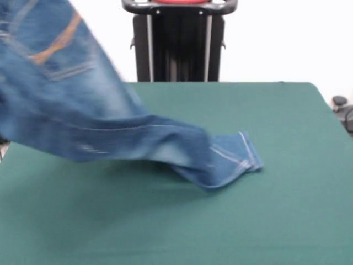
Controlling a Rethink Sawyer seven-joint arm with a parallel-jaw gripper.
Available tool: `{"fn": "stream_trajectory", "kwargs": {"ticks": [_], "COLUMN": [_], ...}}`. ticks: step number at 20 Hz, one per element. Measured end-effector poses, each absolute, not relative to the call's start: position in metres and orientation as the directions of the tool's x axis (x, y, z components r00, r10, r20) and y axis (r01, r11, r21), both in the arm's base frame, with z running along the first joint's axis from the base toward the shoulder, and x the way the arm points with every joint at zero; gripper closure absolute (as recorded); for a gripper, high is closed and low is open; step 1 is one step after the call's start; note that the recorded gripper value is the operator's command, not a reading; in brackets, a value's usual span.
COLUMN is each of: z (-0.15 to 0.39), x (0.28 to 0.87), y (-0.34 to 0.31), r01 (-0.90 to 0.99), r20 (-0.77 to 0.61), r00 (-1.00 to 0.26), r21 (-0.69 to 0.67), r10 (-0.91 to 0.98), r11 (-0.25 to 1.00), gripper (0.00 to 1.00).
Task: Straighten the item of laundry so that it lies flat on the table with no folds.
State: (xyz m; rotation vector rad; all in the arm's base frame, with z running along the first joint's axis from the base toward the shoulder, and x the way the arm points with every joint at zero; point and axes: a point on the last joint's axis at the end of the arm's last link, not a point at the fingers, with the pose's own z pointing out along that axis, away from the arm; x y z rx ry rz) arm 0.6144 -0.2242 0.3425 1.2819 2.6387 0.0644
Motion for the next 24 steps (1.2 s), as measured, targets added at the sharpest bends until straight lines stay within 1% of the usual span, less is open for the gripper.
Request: {"fn": "stream_trajectory", "kwargs": {"ticks": [6,7,13,21,24], "z": [0.339,0.336,0.336,0.345,0.354], "x": [0.593,0.586,0.567,0.553,0.548], "y": [-0.285,-0.304,-0.348,-0.375,-0.385], "r01": [0.738,0.722,0.676,0.631,0.612], "r20": [-0.187,-0.199,-0.234,-0.266,-0.285], "r00": [-0.641,-0.658,-0.7,-0.74,-0.757], "r21": [0.114,0.11,0.087,0.045,0.003], "r10": [0.744,0.727,0.675,0.618,0.587], "r11": [0.665,0.683,0.731,0.775,0.791], "gripper": [1.0,1.0,1.0,1.0,1.0]}}
